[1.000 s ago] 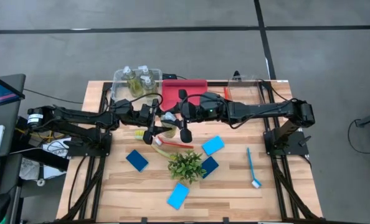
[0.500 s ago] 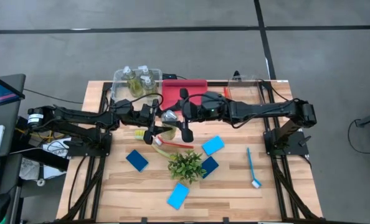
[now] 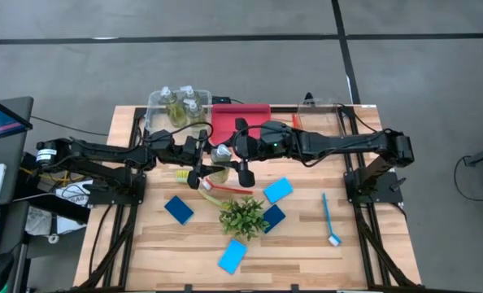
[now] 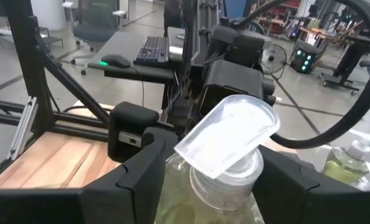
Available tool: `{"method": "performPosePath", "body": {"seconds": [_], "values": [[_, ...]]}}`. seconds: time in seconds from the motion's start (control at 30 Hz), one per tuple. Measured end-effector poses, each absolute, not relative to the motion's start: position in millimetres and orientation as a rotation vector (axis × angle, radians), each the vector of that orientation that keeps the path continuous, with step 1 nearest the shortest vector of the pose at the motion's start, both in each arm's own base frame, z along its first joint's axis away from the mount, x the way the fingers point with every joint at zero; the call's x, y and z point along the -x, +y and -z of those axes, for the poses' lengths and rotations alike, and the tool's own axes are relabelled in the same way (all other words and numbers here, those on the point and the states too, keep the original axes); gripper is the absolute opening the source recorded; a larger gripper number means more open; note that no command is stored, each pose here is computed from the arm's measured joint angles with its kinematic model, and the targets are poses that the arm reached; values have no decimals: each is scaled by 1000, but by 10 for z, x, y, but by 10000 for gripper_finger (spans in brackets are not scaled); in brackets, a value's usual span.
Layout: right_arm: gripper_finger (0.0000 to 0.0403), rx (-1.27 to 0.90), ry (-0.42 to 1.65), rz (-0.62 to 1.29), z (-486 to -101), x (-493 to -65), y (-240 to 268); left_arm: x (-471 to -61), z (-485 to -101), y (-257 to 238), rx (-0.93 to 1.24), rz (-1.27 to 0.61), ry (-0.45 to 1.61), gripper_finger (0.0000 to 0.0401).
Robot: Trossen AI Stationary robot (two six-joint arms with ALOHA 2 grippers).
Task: Pick & Place Kitchen Sink Supplies
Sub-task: Put the yellow dishwashing liquid into the white bin
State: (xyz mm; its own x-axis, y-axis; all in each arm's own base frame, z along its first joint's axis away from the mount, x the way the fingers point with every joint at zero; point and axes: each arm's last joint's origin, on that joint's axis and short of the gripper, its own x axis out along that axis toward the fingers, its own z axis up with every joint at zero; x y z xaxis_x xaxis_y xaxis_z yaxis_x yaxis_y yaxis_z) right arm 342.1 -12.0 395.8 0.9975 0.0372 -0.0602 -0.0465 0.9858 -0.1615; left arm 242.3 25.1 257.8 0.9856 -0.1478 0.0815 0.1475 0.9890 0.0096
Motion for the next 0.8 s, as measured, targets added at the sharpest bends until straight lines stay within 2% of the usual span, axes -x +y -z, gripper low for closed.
{"method": "performPosePath", "body": {"seconds": [0.5,0.8], "values": [[181,153,196,-22,-4106,-2968,-127,-2412,-2602,256,-3,134,-98,231],[178,94,230,-18,-3922,-2678,-111,-2244,-2763,269,50,7,-129,231]]}}
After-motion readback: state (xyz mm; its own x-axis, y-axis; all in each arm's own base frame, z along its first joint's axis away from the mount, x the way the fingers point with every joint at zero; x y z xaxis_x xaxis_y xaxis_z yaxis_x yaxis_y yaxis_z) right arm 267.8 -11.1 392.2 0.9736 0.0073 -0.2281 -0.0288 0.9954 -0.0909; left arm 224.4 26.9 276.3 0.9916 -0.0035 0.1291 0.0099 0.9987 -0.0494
